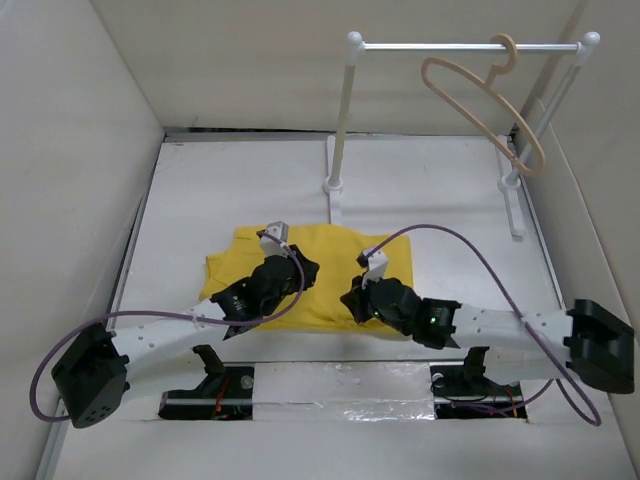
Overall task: Place the trousers on the hanger
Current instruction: Fold the trousers at the center of the board, then pick up the hanger from the clothesline.
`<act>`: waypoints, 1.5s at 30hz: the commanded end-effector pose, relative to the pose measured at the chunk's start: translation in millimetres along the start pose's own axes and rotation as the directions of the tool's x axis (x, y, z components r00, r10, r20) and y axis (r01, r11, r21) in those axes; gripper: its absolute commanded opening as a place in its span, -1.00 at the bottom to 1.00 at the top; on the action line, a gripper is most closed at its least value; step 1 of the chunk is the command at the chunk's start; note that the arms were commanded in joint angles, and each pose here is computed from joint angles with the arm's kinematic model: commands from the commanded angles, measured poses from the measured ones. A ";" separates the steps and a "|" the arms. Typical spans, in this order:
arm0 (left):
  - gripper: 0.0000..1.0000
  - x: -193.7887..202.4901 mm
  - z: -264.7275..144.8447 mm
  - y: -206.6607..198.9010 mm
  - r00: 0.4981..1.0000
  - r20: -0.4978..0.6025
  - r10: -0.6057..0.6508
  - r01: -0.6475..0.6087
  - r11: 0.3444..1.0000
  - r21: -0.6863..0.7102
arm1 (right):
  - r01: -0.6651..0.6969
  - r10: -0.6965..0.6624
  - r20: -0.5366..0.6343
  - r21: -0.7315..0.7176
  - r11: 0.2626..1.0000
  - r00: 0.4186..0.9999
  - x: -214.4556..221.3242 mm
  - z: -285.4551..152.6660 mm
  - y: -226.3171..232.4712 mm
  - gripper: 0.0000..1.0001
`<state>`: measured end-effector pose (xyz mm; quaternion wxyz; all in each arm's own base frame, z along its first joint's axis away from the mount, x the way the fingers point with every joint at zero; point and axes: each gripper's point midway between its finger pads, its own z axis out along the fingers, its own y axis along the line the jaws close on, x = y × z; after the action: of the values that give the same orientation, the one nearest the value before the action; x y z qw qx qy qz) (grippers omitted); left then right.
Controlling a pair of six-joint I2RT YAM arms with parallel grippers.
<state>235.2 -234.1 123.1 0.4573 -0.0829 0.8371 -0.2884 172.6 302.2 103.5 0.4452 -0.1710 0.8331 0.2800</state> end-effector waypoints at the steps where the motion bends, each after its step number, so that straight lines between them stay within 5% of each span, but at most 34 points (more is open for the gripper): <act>1: -0.76 -47.0 -2.2 -45.5 0.988 0.157 0.007 -0.017 0.998 0.064 | -0.005 0.003 0.268 0.008 1.000 0.963 -111.2 -44.0 9.8 -1.00; 7: -0.94 -50.2 5.6 -73.4 0.985 0.169 0.010 -0.040 0.985 0.170 | -0.003 -0.058 0.587 0.103 0.995 0.807 -239.5 -135.6 -41.8 -1.00; 12: -1.00 -50.5 6.0 -110.2 0.980 0.167 0.104 -0.148 0.949 0.278 | -0.057 -0.138 0.654 0.268 0.962 0.744 -302.2 -177.1 -104.0 -1.00; 18: -1.00 -41.2 -1.4 -146.2 0.953 0.185 0.240 -0.296 0.872 0.390 | 0.022 -0.181 0.728 0.222 0.975 0.662 -404.5 -207.6 -113.8 -1.00; 22: -1.00 -29.2 -4.6 -153.2 0.932 0.183 0.314 -0.363 0.814 0.453 | 0.029 -0.260 0.712 0.320 0.947 0.652 -456.4 -189.1 -164.2 -0.74; 24: -1.00 -16.1 -8.7 -156.9 0.922 0.170 0.348 -0.384 0.768 0.512 | 0.038 -0.355 0.669 0.439 0.898 0.653 -475.2 -187.1 -201.4 -0.31; 27: -0.98 -5.0 -10.0 -151.4 0.926 0.152 0.346 -0.372 0.759 0.535 | 0.056 -0.439 0.579 0.560 0.827 0.688 -477.1 -185.8 -255.7 0.15; 30: -0.86 -4.3 -11.0 -150.2 0.928 0.137 0.347 -0.364 0.765 0.532 | 0.070 -0.417 0.532 0.554 0.830 0.737 -457.9 -184.7 -292.2 0.21; 33: -0.69 -5.1 -13.5 -148.1 0.929 0.145 0.341 -0.364 0.764 0.532 | 0.005 -0.406 0.571 0.576 0.818 0.714 -438.8 -203.6 -317.9 0.26; 42: -0.64 -5.3 -13.6 -149.8 0.931 0.139 0.338 -0.358 0.765 0.535 | 0.056 -0.401 0.414 0.636 0.770 0.817 -393.4 -198.7 -361.4 0.45; 45: -0.64 -1.4 -9.2 -148.8 0.930 0.119 0.349 -0.357 0.771 0.527 | 0.072 -0.362 0.398 0.582 0.810 0.843 -381.1 -190.0 -363.2 0.41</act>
<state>210.3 -345.9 193.7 0.5027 0.2032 0.7371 -0.4034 457.0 -91.9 388.1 0.7021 -0.0219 0.7117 0.0007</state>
